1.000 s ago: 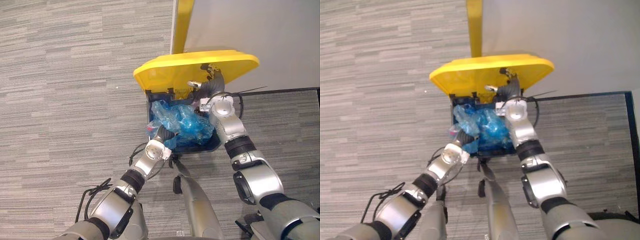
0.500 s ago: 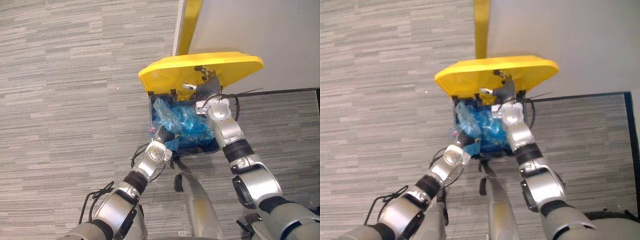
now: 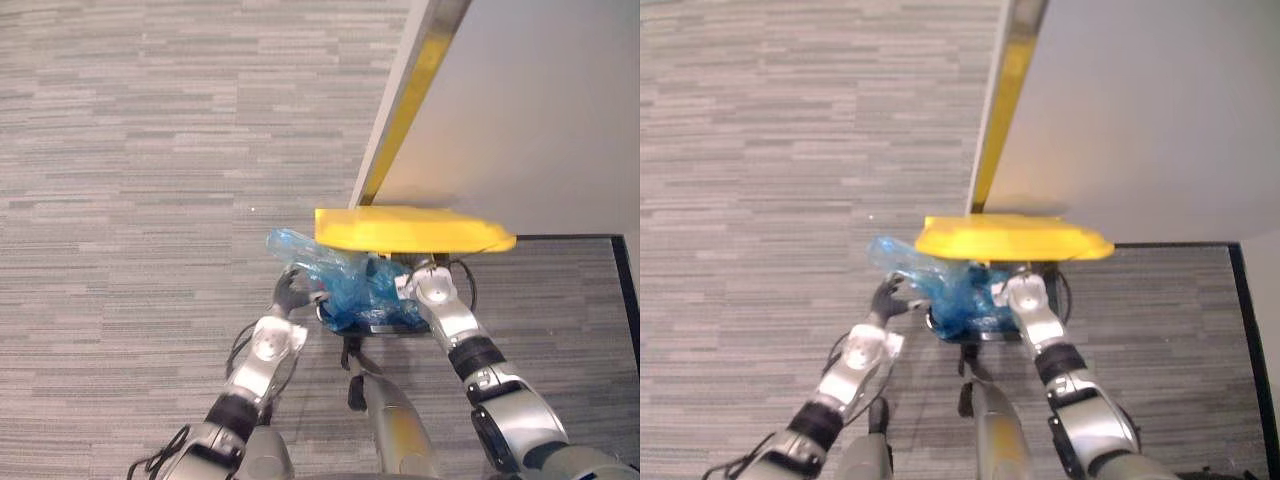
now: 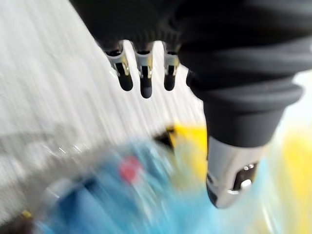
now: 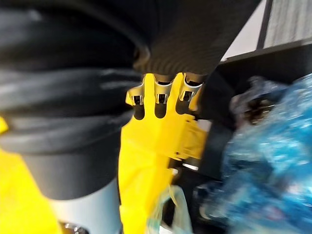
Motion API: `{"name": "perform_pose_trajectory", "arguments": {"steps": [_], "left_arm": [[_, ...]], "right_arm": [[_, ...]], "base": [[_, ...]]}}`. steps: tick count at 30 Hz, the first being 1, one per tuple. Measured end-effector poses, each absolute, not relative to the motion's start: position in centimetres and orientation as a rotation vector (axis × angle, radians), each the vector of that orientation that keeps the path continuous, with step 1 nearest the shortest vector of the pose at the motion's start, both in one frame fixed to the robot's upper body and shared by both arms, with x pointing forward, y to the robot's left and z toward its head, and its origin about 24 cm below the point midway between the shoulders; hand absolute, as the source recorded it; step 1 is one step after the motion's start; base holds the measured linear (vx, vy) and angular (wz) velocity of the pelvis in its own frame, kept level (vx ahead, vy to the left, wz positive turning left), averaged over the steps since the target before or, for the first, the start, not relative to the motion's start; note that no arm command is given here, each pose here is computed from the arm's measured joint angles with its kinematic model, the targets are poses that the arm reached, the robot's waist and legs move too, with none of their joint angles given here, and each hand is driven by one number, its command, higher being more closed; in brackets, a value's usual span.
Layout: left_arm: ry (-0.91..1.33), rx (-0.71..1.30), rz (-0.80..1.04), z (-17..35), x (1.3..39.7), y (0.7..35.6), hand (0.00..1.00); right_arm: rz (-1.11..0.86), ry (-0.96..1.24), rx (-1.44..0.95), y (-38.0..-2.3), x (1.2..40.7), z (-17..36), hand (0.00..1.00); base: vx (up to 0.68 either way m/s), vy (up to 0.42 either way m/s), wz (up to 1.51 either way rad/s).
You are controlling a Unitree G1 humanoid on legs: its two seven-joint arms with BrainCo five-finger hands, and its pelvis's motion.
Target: Gather rubbish on tea table into small bin, then transfer packed bag to large trash can.
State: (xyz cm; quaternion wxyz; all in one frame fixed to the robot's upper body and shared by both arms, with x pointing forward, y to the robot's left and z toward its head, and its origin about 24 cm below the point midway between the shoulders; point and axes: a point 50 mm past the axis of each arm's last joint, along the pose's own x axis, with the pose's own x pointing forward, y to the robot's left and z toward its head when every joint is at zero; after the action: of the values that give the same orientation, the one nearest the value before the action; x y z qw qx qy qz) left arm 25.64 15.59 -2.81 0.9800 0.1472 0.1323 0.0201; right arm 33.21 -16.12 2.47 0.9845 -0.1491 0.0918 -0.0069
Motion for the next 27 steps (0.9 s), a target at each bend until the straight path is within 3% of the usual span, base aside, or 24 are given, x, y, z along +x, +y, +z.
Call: {"name": "perform_pose_trajectory", "arguments": {"steps": [4,10,16,20,24,27], "left_arm": [[0.467,0.320,0.129,-6.7,21.8,19.7,0.00],[0.791,0.299,0.200,-11.8,16.3,22.4,0.00],[0.990,0.250,0.258,-14.3,11.6,23.0,0.00],[1.014,0.225,0.248,-14.6,11.4,22.7,0.00],[1.041,0.141,0.199,-15.4,11.4,19.8,0.00],[1.050,0.128,0.201,-15.5,11.3,19.8,0.00]], "right_arm": [[0.011,0.260,-0.298,-16.0,31.5,0.1,0.00],[0.031,0.412,-0.340,-16.9,28.1,-4.0,0.00],[0.068,0.778,-0.372,-17.9,20.0,-11.6,0.00],[-0.042,0.975,-0.331,-20.1,15.2,-14.2,0.00],[-0.137,1.066,-0.314,-22.1,13.0,-14.9,0.00],[-0.197,1.086,-0.272,-22.5,12.3,-15.1,0.00]], "base": [[0.01,0.131,-0.25],[-0.17,0.163,-0.42],[-0.18,0.051,-0.46],[-0.01,-0.112,-0.18],[-0.02,-0.069,-0.38],[-0.07,-0.019,-0.19]]}}
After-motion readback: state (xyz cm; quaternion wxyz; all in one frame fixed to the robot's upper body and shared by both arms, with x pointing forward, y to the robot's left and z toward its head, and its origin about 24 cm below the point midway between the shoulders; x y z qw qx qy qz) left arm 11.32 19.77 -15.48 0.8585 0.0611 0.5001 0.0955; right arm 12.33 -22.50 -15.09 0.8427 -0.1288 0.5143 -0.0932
